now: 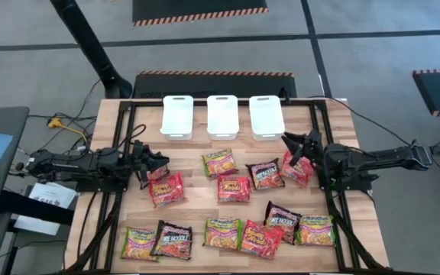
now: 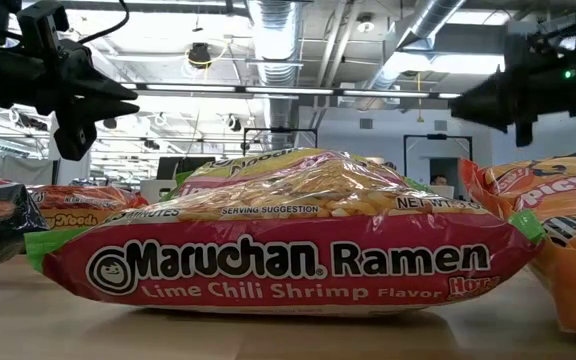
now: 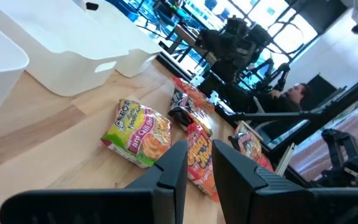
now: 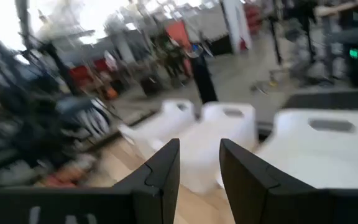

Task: Sort Maruchan noodles
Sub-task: Put the black noodle pack into the right white bin

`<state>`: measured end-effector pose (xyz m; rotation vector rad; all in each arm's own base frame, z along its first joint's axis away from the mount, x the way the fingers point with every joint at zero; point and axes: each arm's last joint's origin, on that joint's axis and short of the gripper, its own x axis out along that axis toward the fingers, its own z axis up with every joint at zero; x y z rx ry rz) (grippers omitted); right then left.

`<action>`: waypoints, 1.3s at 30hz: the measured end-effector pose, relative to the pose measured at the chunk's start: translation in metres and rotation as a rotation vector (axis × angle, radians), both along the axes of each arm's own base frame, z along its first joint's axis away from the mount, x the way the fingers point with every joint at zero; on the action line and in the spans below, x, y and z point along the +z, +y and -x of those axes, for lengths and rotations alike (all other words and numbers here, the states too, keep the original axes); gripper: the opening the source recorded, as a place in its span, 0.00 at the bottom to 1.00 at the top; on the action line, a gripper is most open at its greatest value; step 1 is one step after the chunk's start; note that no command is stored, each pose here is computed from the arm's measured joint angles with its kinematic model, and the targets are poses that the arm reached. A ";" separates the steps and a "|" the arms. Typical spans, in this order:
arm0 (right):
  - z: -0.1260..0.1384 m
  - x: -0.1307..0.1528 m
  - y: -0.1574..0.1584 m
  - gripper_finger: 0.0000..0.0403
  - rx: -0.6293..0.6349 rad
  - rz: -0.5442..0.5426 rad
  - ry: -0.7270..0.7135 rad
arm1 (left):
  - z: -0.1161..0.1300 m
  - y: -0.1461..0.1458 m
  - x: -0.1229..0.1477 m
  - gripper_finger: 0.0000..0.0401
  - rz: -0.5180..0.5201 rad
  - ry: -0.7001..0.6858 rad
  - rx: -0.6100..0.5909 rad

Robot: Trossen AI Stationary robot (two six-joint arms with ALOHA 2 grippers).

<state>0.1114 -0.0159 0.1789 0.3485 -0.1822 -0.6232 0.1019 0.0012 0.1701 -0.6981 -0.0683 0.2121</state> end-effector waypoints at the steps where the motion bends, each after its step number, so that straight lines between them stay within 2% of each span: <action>1: 0.000 0.004 0.000 0.34 0.014 0.011 -0.031 | 0.000 0.000 0.000 0.15 0.008 -0.002 0.003; 7: 0.005 0.030 0.003 0.34 0.111 0.075 -0.292 | 0.000 0.000 0.000 0.15 0.018 -0.004 0.008; 11: 0.013 0.045 0.004 0.34 0.145 0.148 -0.447 | 0.000 0.000 0.000 0.15 0.019 -0.002 0.008; 16: 0.023 0.059 0.005 0.34 0.158 0.176 -0.633 | 0.000 0.000 -0.001 0.15 0.019 0.005 0.008; 25: 0.036 0.071 0.005 0.34 0.264 0.028 -0.926 | 0.000 0.000 -0.003 0.15 0.017 0.030 0.009; 31: 0.038 0.072 0.006 0.34 0.310 -0.036 -0.990 | 0.000 0.000 -0.003 0.15 0.017 0.030 0.009; 35: 0.038 0.078 0.009 0.34 0.386 0.061 -0.965 | 0.000 0.000 -0.003 0.15 0.017 0.030 0.009; 39: 0.038 0.105 0.012 0.34 0.447 0.223 -0.921 | 0.000 0.000 -0.003 0.15 0.017 0.030 0.009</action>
